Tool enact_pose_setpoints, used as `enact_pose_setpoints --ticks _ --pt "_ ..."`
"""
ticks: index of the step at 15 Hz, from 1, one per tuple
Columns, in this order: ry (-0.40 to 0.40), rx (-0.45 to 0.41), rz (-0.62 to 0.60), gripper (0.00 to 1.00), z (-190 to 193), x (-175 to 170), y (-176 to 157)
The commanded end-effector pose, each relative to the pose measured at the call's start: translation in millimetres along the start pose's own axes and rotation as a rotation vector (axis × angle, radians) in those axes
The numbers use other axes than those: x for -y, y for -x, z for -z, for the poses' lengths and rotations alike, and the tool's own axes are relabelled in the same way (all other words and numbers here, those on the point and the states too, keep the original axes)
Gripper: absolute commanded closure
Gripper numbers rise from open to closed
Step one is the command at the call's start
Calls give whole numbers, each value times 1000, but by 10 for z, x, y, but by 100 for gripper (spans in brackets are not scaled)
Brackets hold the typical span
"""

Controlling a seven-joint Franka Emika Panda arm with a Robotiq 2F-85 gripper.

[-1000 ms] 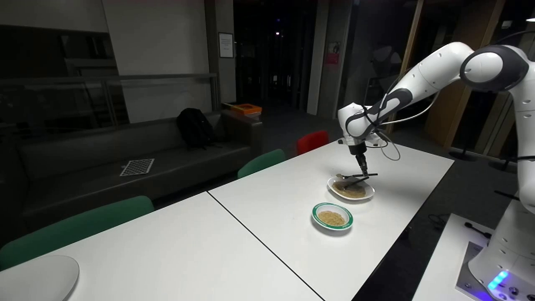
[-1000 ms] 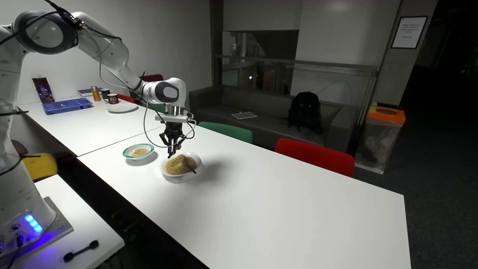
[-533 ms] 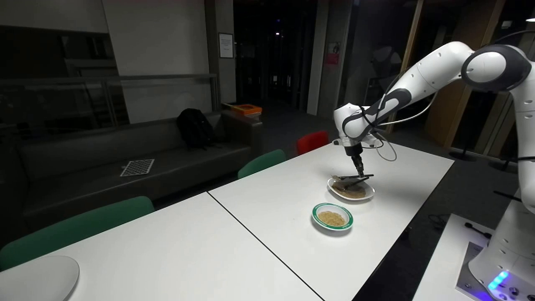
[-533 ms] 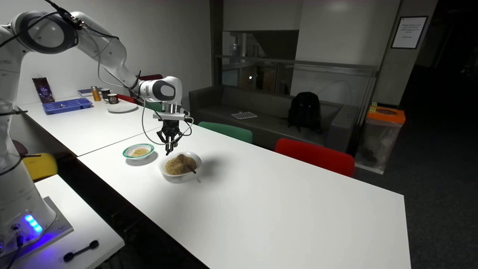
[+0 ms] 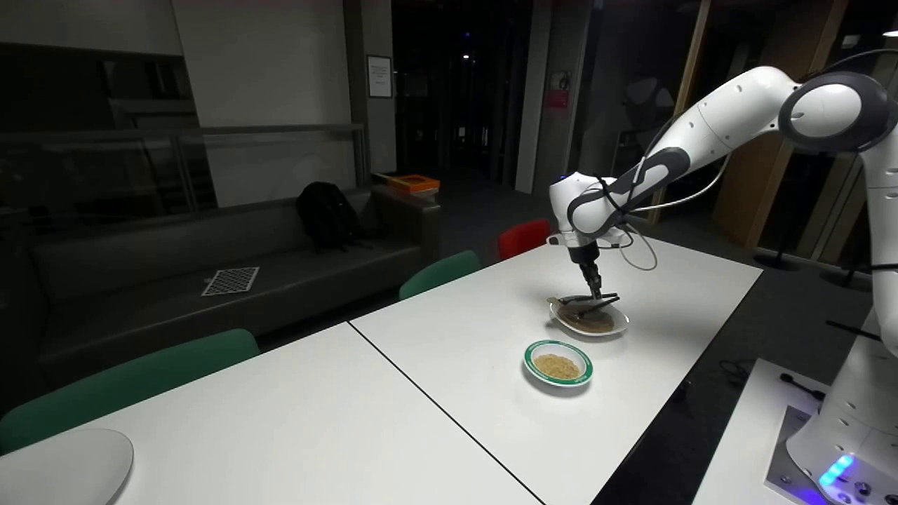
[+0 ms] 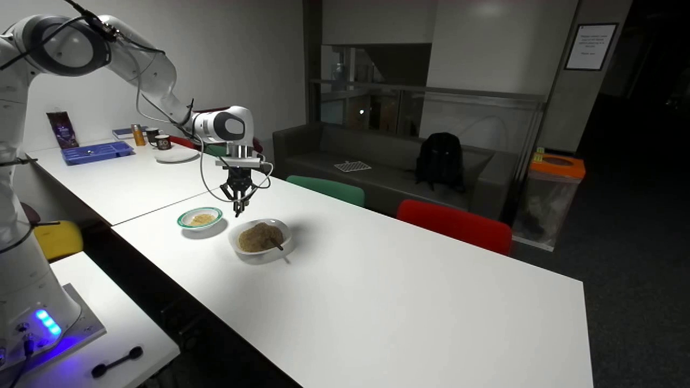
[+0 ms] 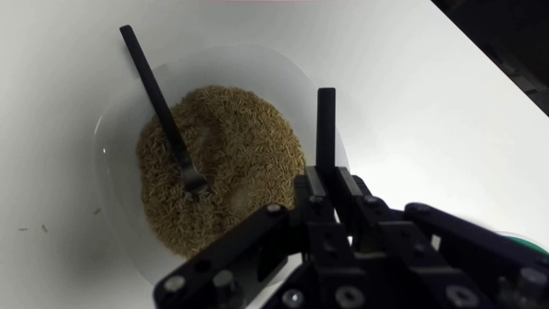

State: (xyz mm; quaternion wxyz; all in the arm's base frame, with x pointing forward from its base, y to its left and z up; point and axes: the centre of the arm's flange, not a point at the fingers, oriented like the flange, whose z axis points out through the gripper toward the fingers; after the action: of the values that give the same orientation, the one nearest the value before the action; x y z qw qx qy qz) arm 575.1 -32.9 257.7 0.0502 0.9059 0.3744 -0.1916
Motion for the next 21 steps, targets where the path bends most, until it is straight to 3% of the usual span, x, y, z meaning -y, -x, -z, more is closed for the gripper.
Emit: enact_pose_setpoints --ticks 1,21 --pt "44 9 40 97 82 248 -9" --pt "157 102 271 97 55 1217 -488"
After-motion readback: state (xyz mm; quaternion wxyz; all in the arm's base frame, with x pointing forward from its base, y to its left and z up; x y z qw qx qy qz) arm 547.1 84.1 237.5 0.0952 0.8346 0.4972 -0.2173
